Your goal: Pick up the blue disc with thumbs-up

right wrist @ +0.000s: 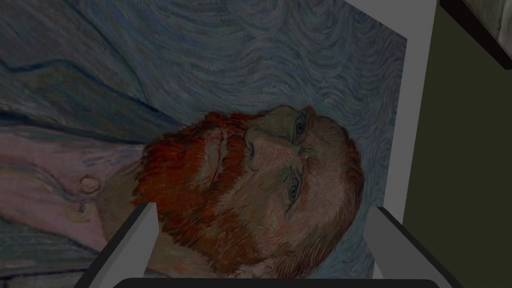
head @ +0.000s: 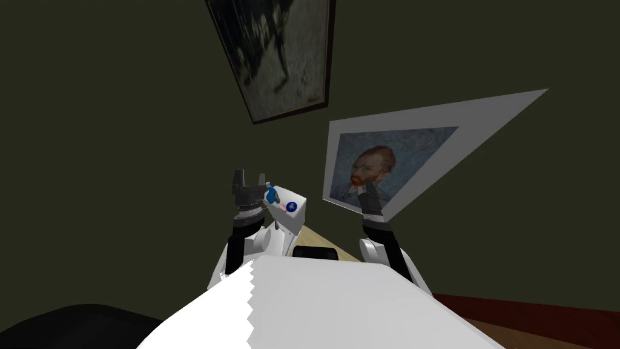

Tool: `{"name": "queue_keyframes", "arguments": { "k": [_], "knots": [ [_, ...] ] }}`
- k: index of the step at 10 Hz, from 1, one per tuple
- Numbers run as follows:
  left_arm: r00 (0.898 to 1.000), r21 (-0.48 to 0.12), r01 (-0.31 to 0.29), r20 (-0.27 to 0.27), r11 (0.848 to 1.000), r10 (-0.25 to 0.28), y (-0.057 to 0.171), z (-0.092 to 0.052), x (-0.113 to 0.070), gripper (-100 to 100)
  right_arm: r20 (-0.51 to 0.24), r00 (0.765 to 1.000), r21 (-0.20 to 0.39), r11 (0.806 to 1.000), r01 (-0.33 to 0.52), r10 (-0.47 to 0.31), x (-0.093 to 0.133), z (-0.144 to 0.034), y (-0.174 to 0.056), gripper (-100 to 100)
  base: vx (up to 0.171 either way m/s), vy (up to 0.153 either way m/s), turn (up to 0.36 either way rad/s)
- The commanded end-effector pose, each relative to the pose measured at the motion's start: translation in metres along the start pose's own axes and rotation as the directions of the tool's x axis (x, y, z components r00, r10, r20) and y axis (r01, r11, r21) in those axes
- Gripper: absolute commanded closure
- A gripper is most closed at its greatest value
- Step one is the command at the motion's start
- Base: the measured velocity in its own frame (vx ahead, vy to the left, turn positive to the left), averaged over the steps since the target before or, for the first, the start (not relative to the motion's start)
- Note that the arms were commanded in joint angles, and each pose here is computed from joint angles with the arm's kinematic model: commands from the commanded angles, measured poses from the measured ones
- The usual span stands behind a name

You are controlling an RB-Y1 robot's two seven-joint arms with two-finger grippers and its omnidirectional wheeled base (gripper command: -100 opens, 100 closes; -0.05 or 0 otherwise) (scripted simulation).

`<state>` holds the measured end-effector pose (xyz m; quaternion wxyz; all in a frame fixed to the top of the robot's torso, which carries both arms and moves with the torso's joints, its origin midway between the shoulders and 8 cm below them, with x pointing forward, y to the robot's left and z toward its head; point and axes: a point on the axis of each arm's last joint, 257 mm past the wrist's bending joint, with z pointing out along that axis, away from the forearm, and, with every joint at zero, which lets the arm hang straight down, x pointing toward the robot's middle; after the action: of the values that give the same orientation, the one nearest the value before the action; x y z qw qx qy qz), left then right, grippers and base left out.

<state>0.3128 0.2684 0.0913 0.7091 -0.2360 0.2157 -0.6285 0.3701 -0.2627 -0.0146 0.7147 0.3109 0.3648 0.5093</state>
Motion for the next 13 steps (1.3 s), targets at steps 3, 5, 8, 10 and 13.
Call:
{"name": "queue_keyframes", "arguments": {
  "k": [3, 5, 8, 10, 13],
  "knots": [
    [0.997, -0.04, 0.003, -0.077, 0.999, -0.006, 0.018, 0.007, 0.015, -100, 0.0, 1.0, 0.0, 1.0, 0.0, 0.0, 0.0, 0.0, 0.0, 0, -0.035, 0.031, 0.032],
    [0.993, -0.082, 0.008, -0.113, 0.997, -0.017, 0.038, 0.014, 0.025, -100, 0.0, 1.0, 0.0, 1.0, 0.0, 0.0, 0.0, 0.0, 0.0, 0, -0.072, 0.053, 0.048],
    [0.989, -0.137, 0.012, -0.141, 0.99, -0.032, 0.063, 0.023, 0.034, -100, 0.0, 1.0, 0.0, 1.0, 0.0, 0.0, 0.0, 0.0, 0.0, 0, -0.072, 0.07, 0.043],
    [0.986, -0.192, 0.015, -0.163, 0.981, -0.047, 0.09, 0.031, 0.044, -100, 0.0, 1.0, 0.0, 1.0, 0.0, 0.0, 0.0, 0.0, 0.0, 0, -0.063, 0.063, 0.05],
    [0.983, -0.244, 0.013, -0.173, 0.97, -0.057, 0.11, 0.039, 0.051, -100, 0.0, 1.0, 0.0, 1.0, 0.0, 0.0, 0.0, 0.0, 0.0, 0, -0.056, 0.041, 0.027]
  ]
}}
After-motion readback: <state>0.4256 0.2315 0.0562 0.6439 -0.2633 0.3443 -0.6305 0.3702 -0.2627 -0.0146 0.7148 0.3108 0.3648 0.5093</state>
